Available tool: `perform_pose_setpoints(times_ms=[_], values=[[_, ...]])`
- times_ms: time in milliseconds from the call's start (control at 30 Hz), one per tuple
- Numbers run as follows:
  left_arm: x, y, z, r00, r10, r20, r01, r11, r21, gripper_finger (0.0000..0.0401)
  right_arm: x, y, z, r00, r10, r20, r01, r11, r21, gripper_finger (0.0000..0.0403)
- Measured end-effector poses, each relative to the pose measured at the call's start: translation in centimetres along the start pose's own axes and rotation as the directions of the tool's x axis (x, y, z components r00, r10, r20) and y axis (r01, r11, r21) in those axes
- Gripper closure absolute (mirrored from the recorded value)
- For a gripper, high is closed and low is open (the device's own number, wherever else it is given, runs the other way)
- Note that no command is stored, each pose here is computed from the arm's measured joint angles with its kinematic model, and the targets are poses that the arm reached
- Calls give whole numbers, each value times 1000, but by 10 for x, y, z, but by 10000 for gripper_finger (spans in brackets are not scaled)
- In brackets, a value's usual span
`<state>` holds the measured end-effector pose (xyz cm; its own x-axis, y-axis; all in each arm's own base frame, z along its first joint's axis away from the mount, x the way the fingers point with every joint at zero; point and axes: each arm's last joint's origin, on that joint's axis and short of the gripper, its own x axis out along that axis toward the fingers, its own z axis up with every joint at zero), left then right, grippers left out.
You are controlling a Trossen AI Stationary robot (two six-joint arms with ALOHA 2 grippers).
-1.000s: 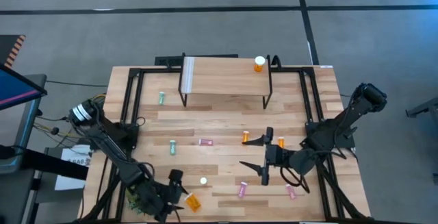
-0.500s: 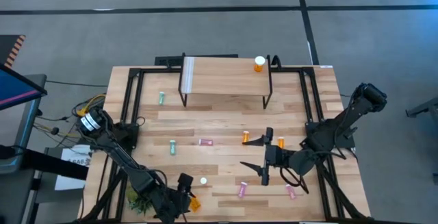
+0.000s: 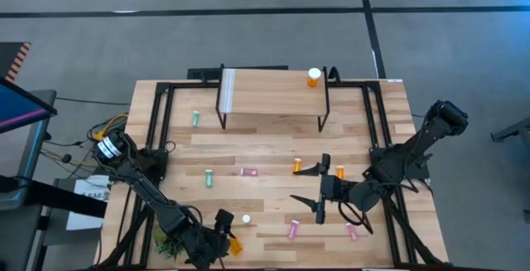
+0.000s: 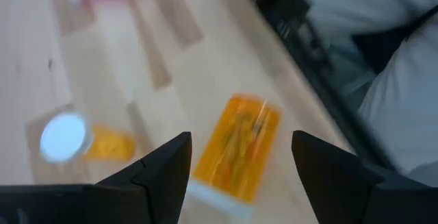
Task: Pick and place medicine bottles onto shelf by color
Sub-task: Put the large orange pill bottle on the shelf aligned with the other large orange pill bottle
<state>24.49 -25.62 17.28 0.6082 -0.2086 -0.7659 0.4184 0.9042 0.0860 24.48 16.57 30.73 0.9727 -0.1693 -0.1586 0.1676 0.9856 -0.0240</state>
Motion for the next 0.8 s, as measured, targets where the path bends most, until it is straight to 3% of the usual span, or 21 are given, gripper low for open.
perform_pose_setpoints(times_ms=[167, 400, 800], values=[[3, 4, -16, 995, 40, -87, -42, 999, -18, 161, 0, 0, 0, 1000, 0, 0, 0, 1000, 0, 83], [4, 7, -18, 994, 65, -89, -68, 997, -25, 161, 0, 0, 0, 1000, -1, -1, 1, 1000, -1, 83], [9, 17, -16, 992, -28, -123, 25, 999, -23, 161, 0, 0, 0, 1000, 10, -5, -10, 1000, -1, 83]])
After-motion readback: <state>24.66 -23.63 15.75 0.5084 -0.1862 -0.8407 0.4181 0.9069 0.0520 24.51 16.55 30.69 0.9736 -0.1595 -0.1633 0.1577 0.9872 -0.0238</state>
